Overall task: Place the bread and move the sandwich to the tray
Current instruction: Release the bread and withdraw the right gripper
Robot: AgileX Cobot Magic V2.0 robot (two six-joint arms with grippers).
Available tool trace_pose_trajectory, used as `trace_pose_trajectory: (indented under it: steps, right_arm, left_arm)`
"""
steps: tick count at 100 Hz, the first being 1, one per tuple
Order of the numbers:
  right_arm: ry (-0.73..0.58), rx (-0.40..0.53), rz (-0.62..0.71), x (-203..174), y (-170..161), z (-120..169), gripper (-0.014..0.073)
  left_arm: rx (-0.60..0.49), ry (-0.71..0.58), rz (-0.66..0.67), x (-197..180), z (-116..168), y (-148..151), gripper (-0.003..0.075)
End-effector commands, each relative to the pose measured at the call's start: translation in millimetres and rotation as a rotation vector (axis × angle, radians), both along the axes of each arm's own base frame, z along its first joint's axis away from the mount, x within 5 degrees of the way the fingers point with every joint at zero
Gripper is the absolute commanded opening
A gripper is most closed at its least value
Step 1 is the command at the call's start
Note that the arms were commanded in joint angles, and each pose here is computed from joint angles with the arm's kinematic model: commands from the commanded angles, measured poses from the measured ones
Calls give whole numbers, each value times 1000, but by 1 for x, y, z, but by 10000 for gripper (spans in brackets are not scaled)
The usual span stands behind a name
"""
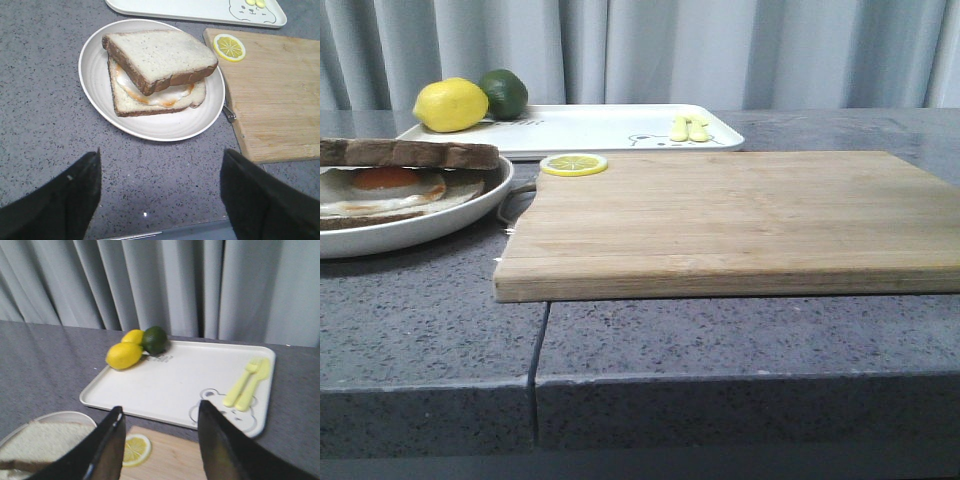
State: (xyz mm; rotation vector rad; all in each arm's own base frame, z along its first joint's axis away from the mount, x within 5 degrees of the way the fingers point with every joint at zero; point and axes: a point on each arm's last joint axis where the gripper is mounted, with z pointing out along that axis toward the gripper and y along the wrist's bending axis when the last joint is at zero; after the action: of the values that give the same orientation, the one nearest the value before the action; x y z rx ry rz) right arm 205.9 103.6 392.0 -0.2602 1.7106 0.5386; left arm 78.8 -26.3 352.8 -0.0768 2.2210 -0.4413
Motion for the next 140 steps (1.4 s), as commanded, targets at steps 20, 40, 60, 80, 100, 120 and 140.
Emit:
trace_pose_trajectory:
  steps: [20, 40, 60, 80, 100, 120, 140]
  right_arm:
    - [-163, -86, -213, -71, -65, -21, 360]
    - [-183, -152, -345, -107, -89, -39, 360]
    - [-175, -159, -386, -118, -94, -43, 360]
    - [-183, -157, -388, -118, -94, -42, 360]
    - [-186, -156, -388, -118, -94, -42, 360]
    - [-188, -155, -389, -118, -94, -42, 360]
    - [-188, -155, -389, -118, -94, -42, 360]
  left_arm:
    - [-34, -79, 7, 3, 14, -1, 471]
    - [-34, -79, 7, 3, 14, -1, 471]
    - [-34, -79, 7, 3, 14, -1, 471]
    - [-34, -79, 7, 3, 14, -1, 471]
    - [-34, -79, 7, 3, 14, -1, 471]
    - [-34, -79, 7, 3, 14, -1, 471]
    - [-34, -79, 7, 3, 14, -1, 471]
